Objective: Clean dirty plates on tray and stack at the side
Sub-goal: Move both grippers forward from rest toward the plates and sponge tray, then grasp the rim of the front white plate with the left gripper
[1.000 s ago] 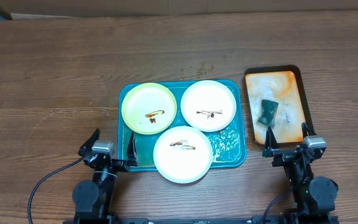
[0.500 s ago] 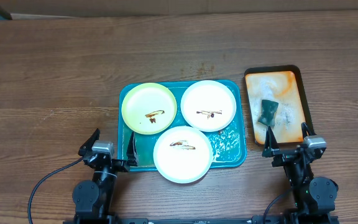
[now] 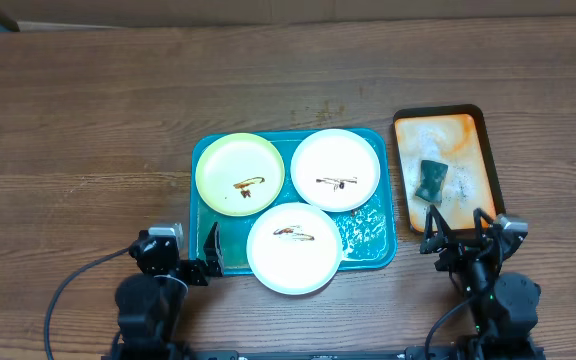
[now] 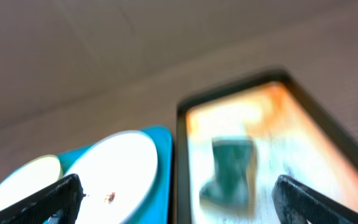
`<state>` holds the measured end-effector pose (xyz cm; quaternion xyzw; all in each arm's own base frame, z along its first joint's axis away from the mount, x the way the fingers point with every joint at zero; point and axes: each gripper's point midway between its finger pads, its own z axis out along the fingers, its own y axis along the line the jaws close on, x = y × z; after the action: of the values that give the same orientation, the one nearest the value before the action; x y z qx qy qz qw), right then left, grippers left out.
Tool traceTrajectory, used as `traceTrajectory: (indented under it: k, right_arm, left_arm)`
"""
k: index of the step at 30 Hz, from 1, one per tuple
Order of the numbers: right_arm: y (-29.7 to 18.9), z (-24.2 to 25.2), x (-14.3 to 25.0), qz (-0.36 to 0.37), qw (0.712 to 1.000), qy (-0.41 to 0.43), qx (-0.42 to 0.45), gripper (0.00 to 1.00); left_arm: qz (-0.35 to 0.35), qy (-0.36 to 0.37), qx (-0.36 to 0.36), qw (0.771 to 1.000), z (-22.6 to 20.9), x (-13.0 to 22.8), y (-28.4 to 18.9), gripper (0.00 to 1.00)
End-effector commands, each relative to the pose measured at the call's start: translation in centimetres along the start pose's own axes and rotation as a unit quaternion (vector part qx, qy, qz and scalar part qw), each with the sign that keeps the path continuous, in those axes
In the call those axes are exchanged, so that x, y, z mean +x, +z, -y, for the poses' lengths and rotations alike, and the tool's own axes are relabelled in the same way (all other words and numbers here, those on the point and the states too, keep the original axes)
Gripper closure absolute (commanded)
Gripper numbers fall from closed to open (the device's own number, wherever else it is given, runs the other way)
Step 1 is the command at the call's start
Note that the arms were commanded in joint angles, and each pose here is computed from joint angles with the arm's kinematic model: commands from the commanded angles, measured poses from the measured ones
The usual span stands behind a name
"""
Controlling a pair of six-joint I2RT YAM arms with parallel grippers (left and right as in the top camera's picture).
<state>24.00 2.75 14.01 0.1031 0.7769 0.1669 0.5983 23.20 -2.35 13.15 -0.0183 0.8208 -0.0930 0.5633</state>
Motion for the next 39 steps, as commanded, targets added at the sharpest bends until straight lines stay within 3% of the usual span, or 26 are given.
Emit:
traceTrajectory:
  k: [1,7,13,18,30,33,39]
  right_arm:
    - [-1.2,-1.7,-3.0,-0.004,1.000,0.026,-0.006,0.00]
    - [-2.1,-2.8,-4.4,-0.087,0.995,0.034,0.017,0.00]
    - [-2.0,-3.2,-5.3,-0.181,0.981,0.043,0.055,0.00]
    - [-1.1,-3.6,-6.0,-0.234,0.968,0.048,0.074,0.00]
    - [-0.2,-3.6,-6.2,-0.257,0.963,0.021,0.076,0.00]
    - [-0.2,-3.4,-5.8,-0.267,0.960,0.022,0.080,0.00]
    - [-0.2,-3.3,-5.6,-0.271,0.959,0.024,0.082,0.00]
  left_arm:
    - [-0.002,-0.008,0.019,1.000,1.4,-3.8,-1.4,0.00]
    - [-0.108,-0.023,0.013,0.994,2.1,-5.6,-2.2,0.00]
    - [-0.224,-0.042,0.002,0.974,2.6,-6.8,-2.8,0.00]
    - [-0.294,-0.044,0.043,0.954,4.3,-6.9,-3.3,0.00]
    - [-0.400,0.031,0.132,0.906,9.3,-1.8,-3.2,0.00]
    - [-0.427,0.013,0.153,0.891,10.5,-0.3,-2.7,0.00]
    - [-0.491,-0.018,0.111,0.864,9.5,3.3,-0.8,0.03]
